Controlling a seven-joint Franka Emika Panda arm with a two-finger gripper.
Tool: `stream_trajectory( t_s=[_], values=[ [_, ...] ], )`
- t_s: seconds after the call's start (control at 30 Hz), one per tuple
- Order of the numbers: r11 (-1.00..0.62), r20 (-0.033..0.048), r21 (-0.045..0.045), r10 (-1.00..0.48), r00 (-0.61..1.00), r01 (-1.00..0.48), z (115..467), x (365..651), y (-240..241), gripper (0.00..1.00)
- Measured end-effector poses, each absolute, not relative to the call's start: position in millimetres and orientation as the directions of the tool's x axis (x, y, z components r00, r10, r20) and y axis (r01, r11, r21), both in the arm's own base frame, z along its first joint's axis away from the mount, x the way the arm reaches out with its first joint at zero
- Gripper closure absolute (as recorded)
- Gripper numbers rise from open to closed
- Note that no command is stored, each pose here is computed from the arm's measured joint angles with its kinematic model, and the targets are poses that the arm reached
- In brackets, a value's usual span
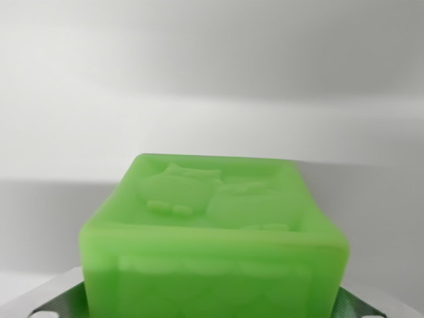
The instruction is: Stack cube
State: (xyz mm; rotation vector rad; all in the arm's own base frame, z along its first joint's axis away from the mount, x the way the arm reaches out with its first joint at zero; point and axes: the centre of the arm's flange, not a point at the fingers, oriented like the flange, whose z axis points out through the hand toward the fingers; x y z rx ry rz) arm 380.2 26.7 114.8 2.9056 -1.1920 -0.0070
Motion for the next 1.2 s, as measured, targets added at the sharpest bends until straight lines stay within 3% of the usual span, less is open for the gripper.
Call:
stream_trajectory(
  t_s=[0.47, 1.2],
  values=[
    [-0.712, -0.0034, 0.0025, -0.702, 0.712, -0.702, 117, 380, 27, 1.00],
    [-0.712, 0.0020, -0.0010, -0.702, 0.712, -0.702, 160, 382, 27, 1.00]
  ],
)
